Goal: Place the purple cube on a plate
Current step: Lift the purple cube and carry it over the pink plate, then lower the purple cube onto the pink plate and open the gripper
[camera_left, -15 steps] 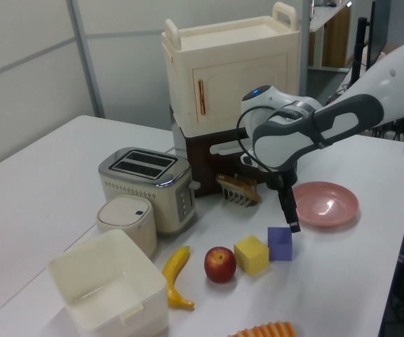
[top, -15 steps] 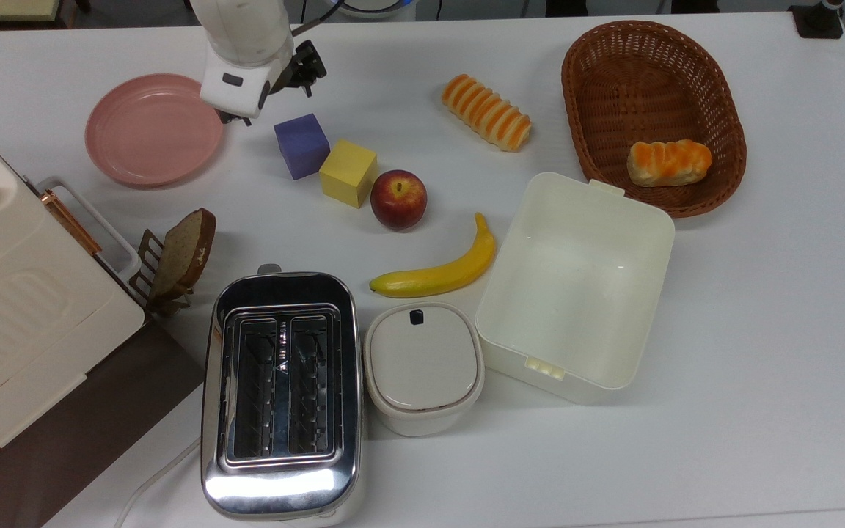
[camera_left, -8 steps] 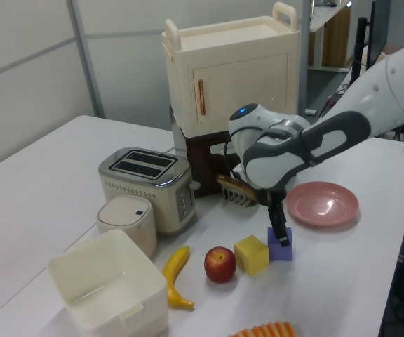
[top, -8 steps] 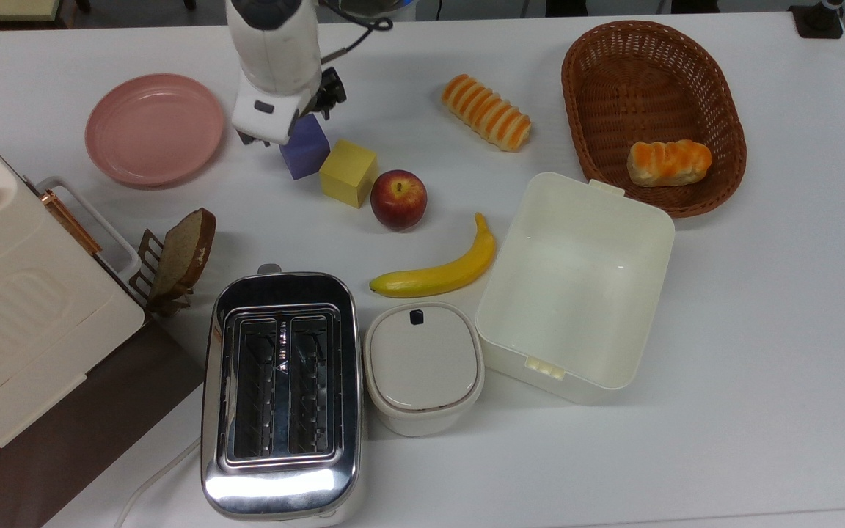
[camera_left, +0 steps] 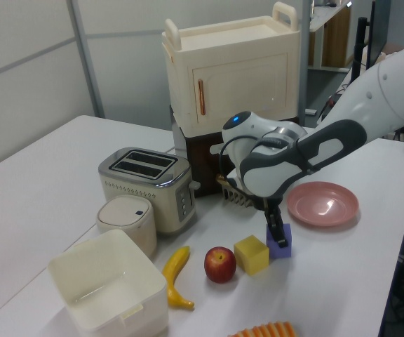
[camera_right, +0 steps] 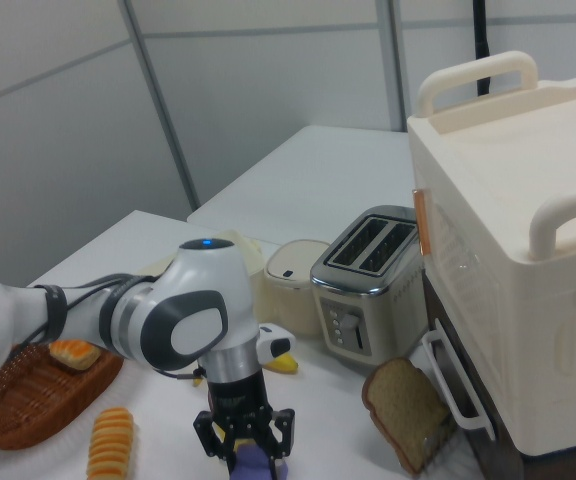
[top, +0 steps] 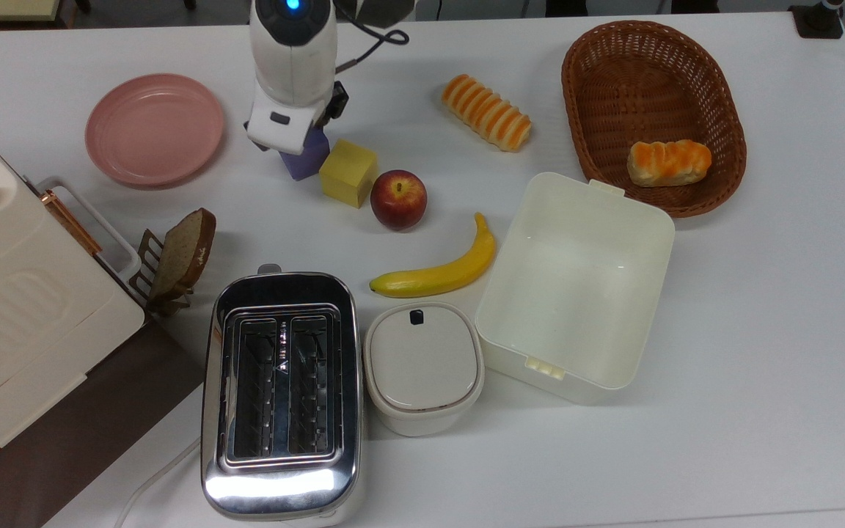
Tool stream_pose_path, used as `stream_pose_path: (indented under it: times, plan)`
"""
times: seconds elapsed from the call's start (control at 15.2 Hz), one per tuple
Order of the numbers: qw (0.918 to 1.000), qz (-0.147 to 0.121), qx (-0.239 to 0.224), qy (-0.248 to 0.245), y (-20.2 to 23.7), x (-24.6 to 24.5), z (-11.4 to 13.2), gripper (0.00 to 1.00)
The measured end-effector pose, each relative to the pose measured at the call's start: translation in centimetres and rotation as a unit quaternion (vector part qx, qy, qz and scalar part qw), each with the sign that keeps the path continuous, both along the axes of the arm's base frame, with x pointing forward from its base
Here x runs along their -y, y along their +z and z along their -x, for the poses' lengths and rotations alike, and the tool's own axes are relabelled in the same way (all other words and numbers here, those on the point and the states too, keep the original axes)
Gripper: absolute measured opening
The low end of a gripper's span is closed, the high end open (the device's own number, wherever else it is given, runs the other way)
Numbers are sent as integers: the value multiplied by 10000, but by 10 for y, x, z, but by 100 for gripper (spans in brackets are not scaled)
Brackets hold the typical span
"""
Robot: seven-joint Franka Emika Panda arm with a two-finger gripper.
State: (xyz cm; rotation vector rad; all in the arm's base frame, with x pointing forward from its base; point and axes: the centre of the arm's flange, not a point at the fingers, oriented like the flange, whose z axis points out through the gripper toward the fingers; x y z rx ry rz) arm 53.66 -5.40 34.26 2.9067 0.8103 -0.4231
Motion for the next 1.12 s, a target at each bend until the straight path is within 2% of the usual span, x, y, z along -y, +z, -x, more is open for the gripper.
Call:
stream_pose_path:
  times: [0.13, 0.26, 0.4, 0.73, 0.92, 1.05, 1.12]
  plan:
    - [9998, -4, 126, -159, 25, 18, 1, 61]
    - [9990, -23, 280, -359, 54, 54, 3, 61]
    - [9980, -52, 345, -526, 66, 99, 12, 61]
    - [9966, -183, 190, -775, 36, 214, 48, 61]
    - [9963, -182, 193, -813, 20, 234, 53, 61]
    - [9963, -175, 190, -823, 16, 236, 52, 67]
    - [9961, -169, 201, -837, 17, 237, 52, 78]
